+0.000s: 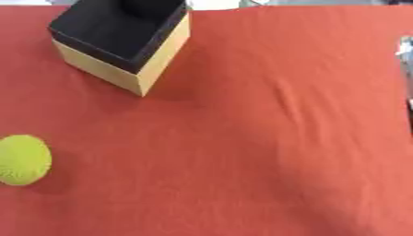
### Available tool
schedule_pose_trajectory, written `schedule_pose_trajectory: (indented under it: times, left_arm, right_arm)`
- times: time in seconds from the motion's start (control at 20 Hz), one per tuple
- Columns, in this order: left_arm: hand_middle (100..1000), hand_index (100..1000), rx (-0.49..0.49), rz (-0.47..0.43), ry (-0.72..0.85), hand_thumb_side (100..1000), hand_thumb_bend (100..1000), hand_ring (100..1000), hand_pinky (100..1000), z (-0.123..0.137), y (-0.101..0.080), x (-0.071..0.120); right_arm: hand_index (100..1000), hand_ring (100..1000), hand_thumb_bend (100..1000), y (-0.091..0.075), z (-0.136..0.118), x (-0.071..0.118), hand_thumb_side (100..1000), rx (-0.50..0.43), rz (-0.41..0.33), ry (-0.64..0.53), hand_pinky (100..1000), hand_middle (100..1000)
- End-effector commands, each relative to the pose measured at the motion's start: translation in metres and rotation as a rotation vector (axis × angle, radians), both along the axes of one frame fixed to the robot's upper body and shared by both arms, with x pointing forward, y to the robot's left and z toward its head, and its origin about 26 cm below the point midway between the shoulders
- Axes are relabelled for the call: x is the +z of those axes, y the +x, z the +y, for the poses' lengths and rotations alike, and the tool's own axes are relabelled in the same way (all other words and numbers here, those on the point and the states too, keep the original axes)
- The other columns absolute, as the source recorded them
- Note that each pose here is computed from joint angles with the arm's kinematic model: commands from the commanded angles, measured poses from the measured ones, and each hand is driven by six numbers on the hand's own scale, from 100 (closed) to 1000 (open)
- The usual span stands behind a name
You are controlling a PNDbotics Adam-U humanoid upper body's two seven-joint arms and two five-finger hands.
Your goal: Pick up objects on the table and place them in the box.
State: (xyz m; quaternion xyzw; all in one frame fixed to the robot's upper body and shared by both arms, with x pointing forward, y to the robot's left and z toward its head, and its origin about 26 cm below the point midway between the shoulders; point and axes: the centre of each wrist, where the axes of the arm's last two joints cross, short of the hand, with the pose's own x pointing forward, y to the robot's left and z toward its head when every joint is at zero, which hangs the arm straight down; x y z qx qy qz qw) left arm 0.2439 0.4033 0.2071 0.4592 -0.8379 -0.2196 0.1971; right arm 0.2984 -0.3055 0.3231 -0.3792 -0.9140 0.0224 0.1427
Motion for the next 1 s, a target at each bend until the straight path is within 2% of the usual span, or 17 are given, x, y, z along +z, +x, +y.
schedule_pose_trajectory:
  times: [0.05,0.35,0.4,0.5,1.0]
  left_arm:
    - [783,906,0.013,0.039,0.073,605,222,758,779,0.0,-0.002,0.009]
    - [791,925,0.029,0.232,0.283,683,219,774,809,-0.006,0.003,0.02]
    - [795,931,0.028,0.263,0.324,681,242,780,818,-0.007,0.005,0.022]
    - [797,932,0.027,0.315,0.39,704,217,783,822,-0.011,0.008,0.027]
    - [848,945,-0.1,0.552,0.654,707,375,851,917,-0.039,0.024,0.055]
  right_arm:
    - [755,791,100,-0.006,-0.001,0.011,648,-0.015,-0.035,-0.039,755,611]
    - [755,791,100,-0.006,0.0,0.011,647,-0.011,-0.032,-0.043,755,611]
    - [755,791,100,-0.006,0.0,0.011,646,-0.009,-0.031,-0.044,755,611]
    - [755,791,100,-0.006,0.0,0.012,646,-0.007,-0.03,-0.046,755,611]
    - [755,791,100,-0.005,0.003,0.011,650,0.011,-0.021,-0.05,756,610]
